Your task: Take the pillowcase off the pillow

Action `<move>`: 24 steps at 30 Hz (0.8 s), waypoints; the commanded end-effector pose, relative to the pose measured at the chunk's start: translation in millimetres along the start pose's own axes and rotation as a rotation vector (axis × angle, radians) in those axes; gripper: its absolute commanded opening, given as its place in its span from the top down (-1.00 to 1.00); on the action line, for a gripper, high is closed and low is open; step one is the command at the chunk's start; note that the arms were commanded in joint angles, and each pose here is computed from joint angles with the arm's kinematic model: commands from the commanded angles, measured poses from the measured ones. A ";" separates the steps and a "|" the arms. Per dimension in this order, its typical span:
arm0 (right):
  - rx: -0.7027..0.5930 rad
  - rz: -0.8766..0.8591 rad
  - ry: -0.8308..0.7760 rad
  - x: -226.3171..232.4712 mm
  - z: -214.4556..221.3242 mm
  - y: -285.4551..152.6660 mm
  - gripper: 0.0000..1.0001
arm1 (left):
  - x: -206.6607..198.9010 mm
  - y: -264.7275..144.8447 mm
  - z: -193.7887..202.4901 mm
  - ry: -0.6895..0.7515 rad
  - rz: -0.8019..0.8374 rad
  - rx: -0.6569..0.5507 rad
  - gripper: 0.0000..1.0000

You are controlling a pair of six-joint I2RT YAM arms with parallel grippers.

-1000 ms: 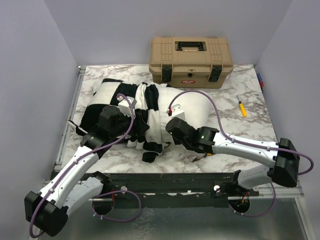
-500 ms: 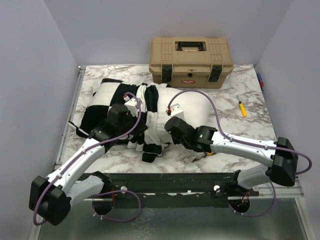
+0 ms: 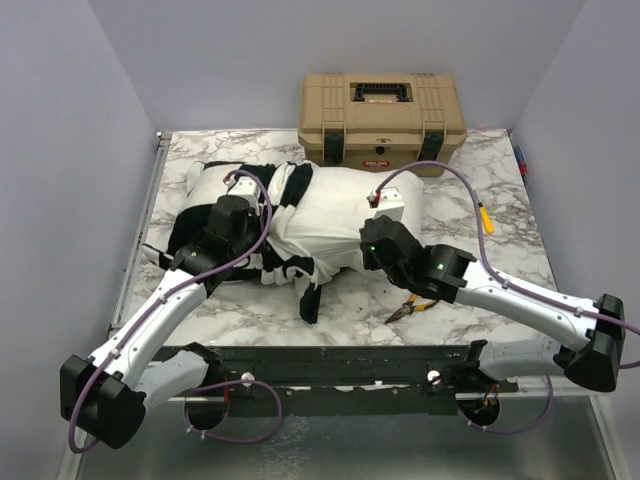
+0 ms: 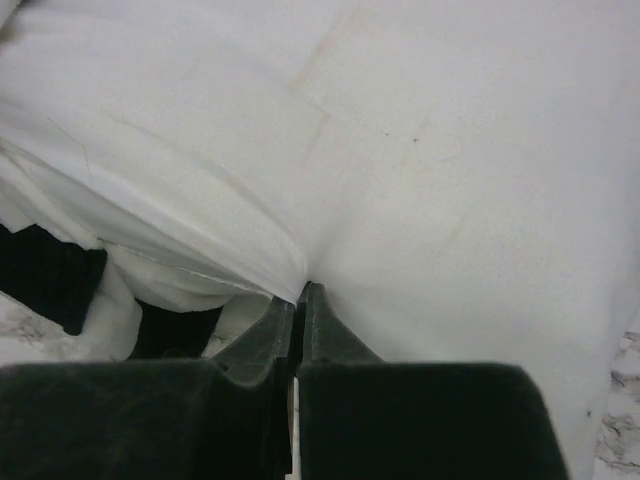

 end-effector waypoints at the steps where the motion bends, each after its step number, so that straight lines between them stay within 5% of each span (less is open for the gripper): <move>1: -0.166 0.166 0.066 -41.7 -37.9 -35.3 0.99 | 42.5 -3.6 -19.9 0.018 -0.370 -0.016 1.00; 15: -0.177 0.034 0.065 -64.5 -29.1 -71.9 0.99 | 80.0 16.2 -89.5 -0.017 -0.696 -0.120 1.00; 24: 0.050 -0.257 -0.038 -22.5 -8.2 -64.0 0.93 | 73.5 31.0 -66.2 -0.012 -0.517 -0.113 0.87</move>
Point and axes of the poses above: each gripper's point midway between its finger pads, its own y axis out along the fingers, its own x axis along the line the jaws close on, z = x × y, the point moved 7 cm from there along -y, back along the fingers, and after that the axes turned 4 degrees about y, right-handed, at the moved point
